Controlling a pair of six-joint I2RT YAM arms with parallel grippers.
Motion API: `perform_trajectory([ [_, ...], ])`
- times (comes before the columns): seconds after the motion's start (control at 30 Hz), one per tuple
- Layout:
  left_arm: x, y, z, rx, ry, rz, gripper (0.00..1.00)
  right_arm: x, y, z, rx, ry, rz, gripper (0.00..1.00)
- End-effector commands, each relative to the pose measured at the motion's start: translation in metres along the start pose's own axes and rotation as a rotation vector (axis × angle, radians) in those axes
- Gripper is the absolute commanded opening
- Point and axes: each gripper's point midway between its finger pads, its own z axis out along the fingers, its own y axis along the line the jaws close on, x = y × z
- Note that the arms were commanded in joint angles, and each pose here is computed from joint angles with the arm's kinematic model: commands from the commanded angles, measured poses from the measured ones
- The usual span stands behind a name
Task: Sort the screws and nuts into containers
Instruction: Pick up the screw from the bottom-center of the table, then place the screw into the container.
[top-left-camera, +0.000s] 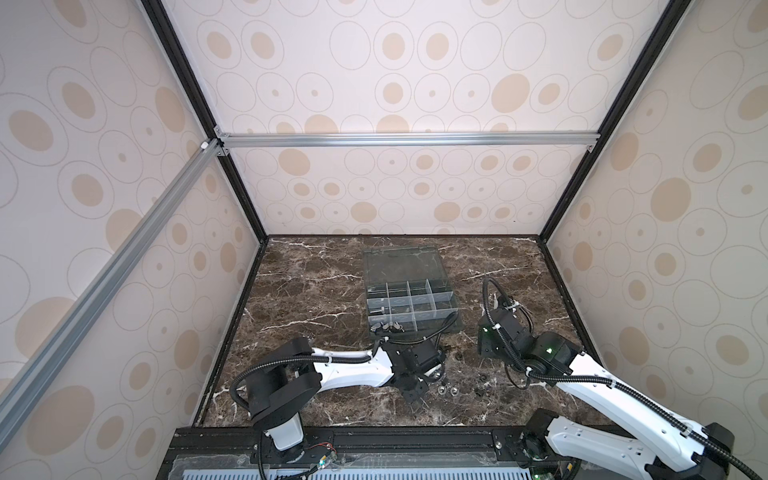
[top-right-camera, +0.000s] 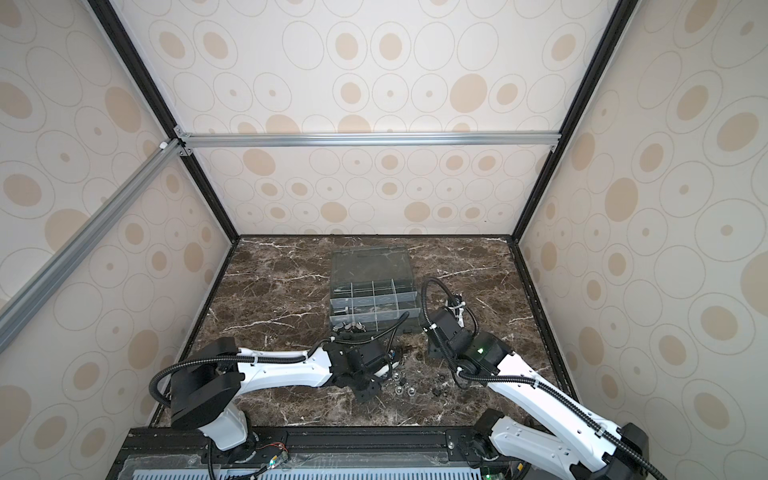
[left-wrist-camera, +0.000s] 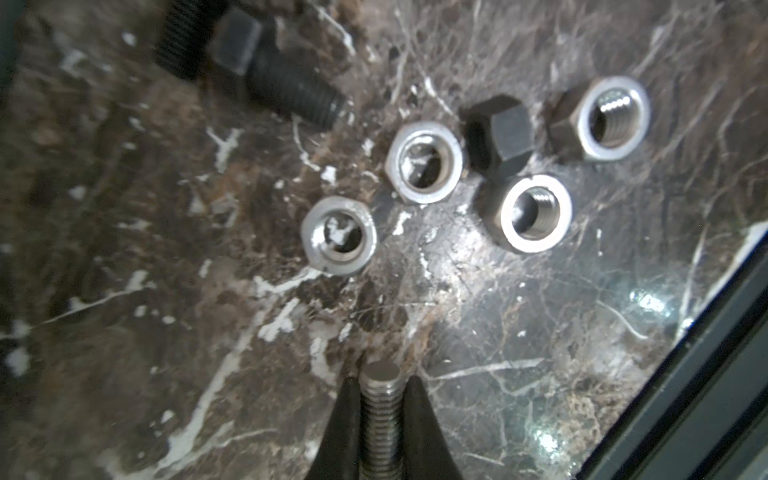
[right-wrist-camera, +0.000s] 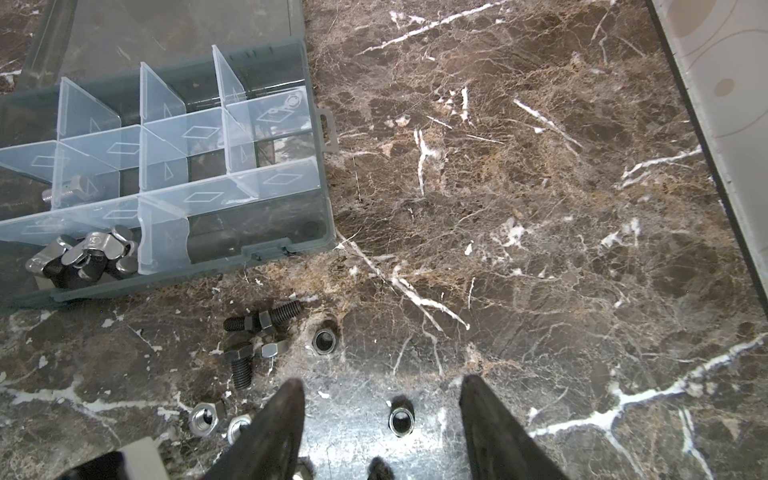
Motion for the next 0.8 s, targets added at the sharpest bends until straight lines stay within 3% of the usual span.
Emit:
perform_trajectory([
  [0.0,-0.026,0.034,-0.030,-0.118,-0.090,0.006,0.06,0.004,-0.010,0.000,0.034,0.006,0.015,0.63],
  [0.4,-0.084,0.189,-0.105,-0.497,-0.284,-0.047,0.06,0.007,-0.014,-0.005,0.023,0.005,0.038,0.63],
  [0.6,-0.087,0.227,-0.098,-0.598,-0.272,-0.015,0.06,0.011,-0.017,-0.005,0.022,0.011,0.054,0.63],
  [0.77,-0.088,0.245,-0.091,-0.611,-0.281,-0.044,0.06,0.013,-0.021,-0.007,0.030,0.013,0.060,0.63],
])
